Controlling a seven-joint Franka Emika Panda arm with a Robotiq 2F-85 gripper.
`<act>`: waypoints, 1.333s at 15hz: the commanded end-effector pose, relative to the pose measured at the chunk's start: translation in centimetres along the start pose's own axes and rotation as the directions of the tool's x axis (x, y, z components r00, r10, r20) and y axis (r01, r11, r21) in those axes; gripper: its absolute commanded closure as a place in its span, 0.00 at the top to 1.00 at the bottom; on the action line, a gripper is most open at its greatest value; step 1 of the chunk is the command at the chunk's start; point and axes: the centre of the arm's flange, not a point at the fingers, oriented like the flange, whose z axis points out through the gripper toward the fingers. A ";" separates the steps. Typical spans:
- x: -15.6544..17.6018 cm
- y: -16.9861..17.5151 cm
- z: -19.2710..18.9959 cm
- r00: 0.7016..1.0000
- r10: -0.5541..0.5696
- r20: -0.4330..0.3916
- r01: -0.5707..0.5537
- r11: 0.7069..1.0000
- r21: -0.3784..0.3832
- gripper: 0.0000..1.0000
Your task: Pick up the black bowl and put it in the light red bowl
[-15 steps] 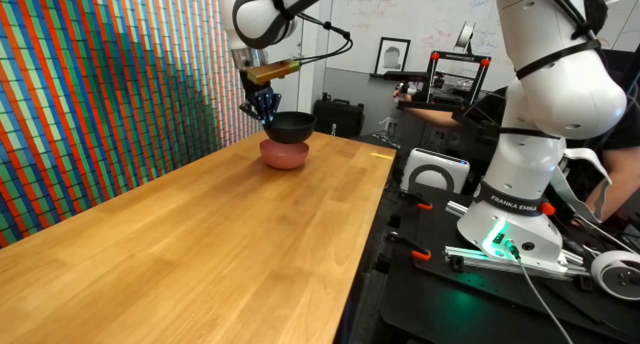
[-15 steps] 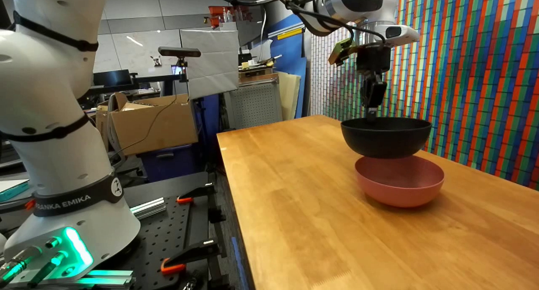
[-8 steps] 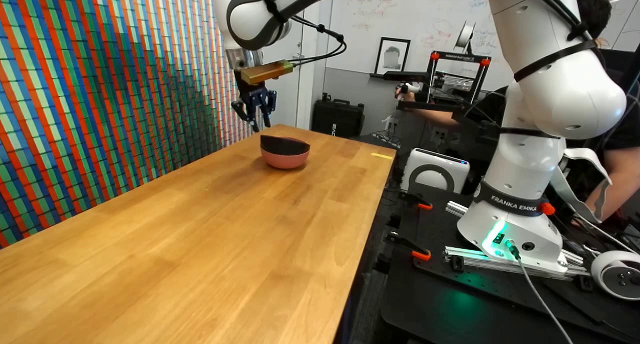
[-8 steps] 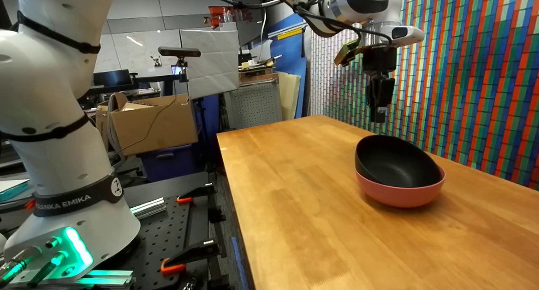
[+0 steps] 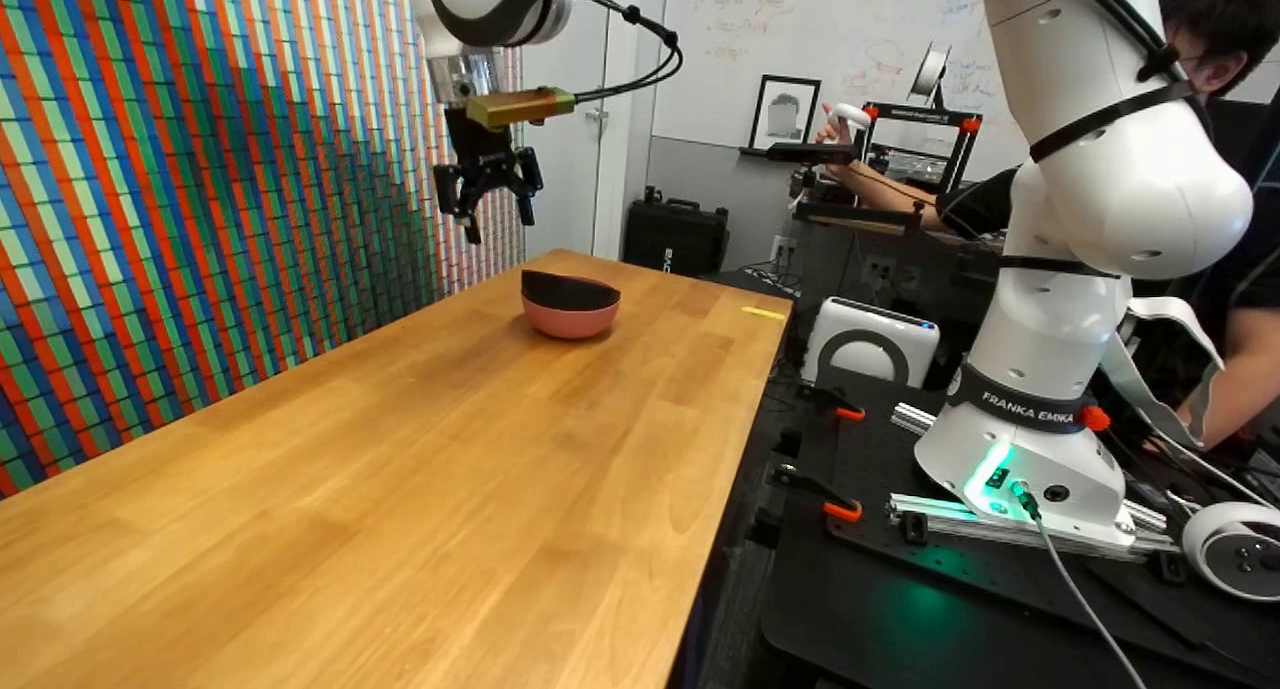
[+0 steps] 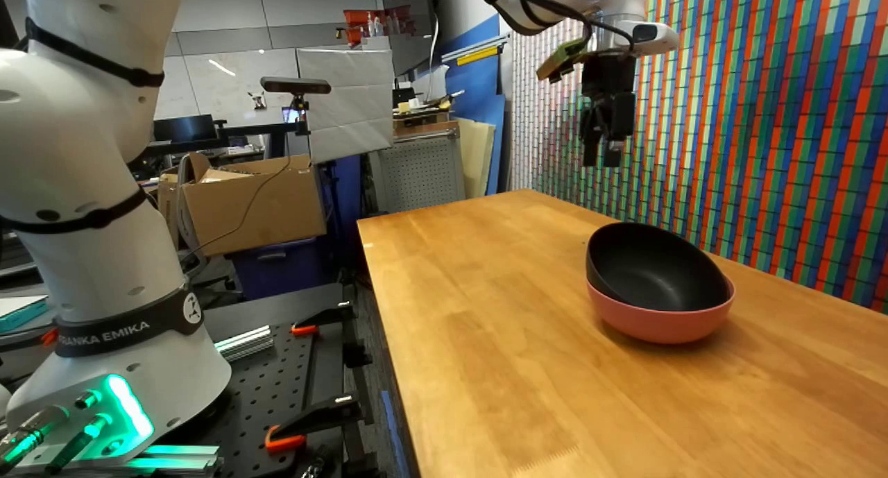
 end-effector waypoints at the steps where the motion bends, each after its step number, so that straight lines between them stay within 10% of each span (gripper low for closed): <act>1: -1.6 -1.3 -6.4 0.990 -0.132 0.060 0.127 0.989 0.077 1.00; 9: -6.3 2.2 -15.9 0.939 -0.332 0.094 0.325 0.942 0.085 1.00; 20: -6.4 3.9 -17.3 0.960 -0.280 0.013 0.280 0.959 0.036 1.00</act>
